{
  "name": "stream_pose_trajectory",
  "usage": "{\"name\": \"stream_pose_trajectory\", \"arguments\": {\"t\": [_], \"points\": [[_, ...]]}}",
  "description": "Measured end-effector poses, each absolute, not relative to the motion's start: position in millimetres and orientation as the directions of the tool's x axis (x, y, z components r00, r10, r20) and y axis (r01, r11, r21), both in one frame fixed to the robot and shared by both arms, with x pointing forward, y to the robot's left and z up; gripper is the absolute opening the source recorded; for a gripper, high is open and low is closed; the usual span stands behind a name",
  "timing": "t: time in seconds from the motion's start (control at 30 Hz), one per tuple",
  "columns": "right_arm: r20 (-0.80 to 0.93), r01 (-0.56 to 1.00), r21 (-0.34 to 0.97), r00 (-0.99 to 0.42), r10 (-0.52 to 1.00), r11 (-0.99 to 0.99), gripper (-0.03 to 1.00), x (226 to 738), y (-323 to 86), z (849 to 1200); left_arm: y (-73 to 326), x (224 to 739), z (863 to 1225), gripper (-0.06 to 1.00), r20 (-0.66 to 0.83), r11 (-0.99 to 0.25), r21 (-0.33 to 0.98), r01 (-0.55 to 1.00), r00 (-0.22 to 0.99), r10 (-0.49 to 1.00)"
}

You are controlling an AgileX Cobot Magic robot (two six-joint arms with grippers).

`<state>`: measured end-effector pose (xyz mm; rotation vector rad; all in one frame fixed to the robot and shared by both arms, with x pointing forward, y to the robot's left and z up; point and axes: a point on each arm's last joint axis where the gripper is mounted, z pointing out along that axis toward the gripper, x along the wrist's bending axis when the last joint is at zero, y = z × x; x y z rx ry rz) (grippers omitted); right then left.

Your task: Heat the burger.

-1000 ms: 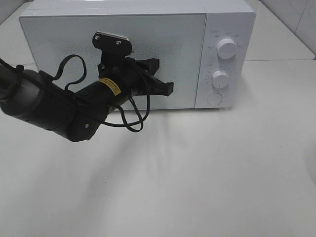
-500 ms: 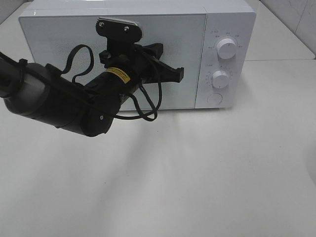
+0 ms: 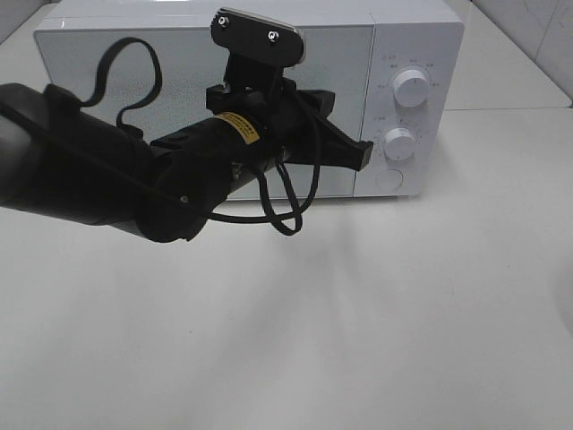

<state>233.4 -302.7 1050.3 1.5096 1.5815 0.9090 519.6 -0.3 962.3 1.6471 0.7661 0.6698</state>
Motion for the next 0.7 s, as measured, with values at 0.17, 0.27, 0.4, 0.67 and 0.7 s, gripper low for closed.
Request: {"name": "stream_pose_trajectory", "arguments": {"t": [0.17, 0.27, 0.4, 0.67, 0.7], "points": [[-0.047, 0.462, 0.885, -0.018, 0.999, 0.05, 0.49, 233.4, -302.7, 1050.3, 7.1, 503.4, 970.4, 0.0, -0.003, -0.255, 0.924, 0.284, 0.674, 0.739], [-0.047, 0.462, 0.885, -0.018, 0.999, 0.05, 0.49, 233.4, -302.7, 1050.3, 12.5, 492.3, 979.1, 0.07, -0.029, -0.322, 0.874, 0.362, 0.703, 0.711], [-0.047, 0.462, 0.885, -0.018, 0.999, 0.05, 0.49, 233.4, -302.7, 1050.3, 22.8, 475.4, 1000.3, 0.3, -0.073, -0.381, 0.815, 0.436, 0.731, 0.678], [-0.047, 0.462, 0.885, -0.018, 0.999, 0.05, 0.49, 233.4, -302.7, 1050.3, 47.7, 438.5, 1027.4, 0.95, -0.185, -0.501, 0.636, 0.587, 0.747, 0.639], [-0.047, 0.462, 0.885, -0.018, 0.999, 0.05, 0.49, 233.4, -302.7, 1050.3, 47.7, 438.5, 1027.4, 0.95, -0.185, -0.501, 0.636, 0.587, 0.747, 0.639]]}}
